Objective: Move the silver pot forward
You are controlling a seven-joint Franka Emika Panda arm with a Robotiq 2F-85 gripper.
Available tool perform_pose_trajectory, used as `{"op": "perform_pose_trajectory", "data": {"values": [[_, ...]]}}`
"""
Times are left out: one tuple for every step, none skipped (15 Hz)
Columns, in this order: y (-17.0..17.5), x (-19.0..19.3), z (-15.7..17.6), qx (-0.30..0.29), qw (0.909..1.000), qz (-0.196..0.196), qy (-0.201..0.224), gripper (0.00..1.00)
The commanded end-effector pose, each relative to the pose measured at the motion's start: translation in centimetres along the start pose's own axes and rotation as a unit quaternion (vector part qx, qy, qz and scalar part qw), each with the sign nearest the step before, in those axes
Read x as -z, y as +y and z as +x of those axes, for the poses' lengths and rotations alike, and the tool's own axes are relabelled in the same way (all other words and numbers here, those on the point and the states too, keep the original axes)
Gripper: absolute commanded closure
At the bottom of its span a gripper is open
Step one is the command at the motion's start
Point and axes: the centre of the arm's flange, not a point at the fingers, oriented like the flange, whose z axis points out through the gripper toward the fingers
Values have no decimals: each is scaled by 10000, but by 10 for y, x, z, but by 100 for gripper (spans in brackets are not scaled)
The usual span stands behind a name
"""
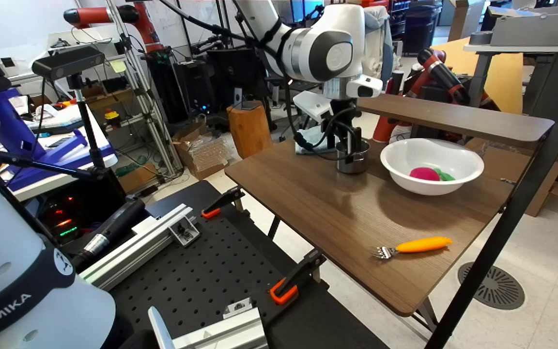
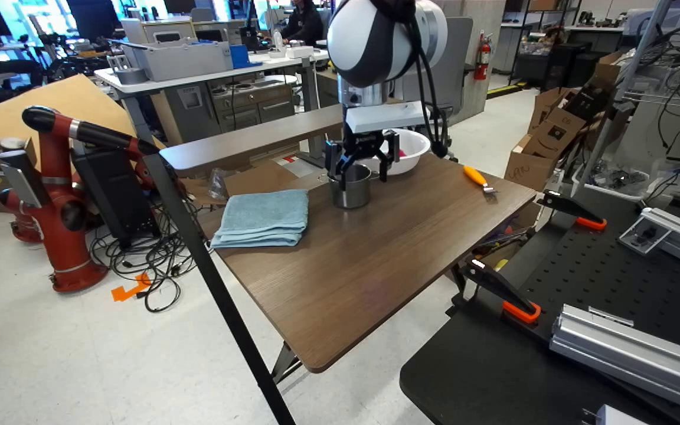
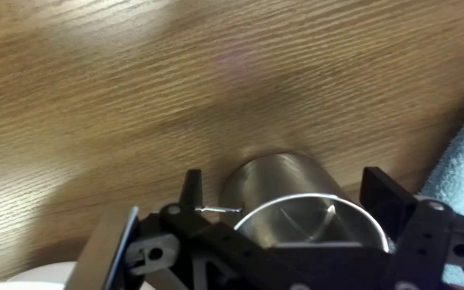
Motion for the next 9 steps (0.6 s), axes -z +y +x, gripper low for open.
{"op": "perform_pose_trajectory", "data": {"values": [[-8, -2, 16, -159, 9998, 57, -100, 0], [-8, -3, 18, -184, 9998, 55, -93, 0], [-9, -4, 20, -216, 9997, 58, -86, 0], [-9, -4, 20, -238, 9997, 68, -83, 0], [-9, -3, 19, -251, 9996, 79, -71, 0], [-8, -1, 17, -249, 9996, 90, -36, 0], [-8, 2, 14, -233, 9997, 105, -20, 0], [-7, 7, 11, -211, 9997, 135, -6, 0], [-7, 11, 8, -201, 9997, 167, 11, 0]]}}
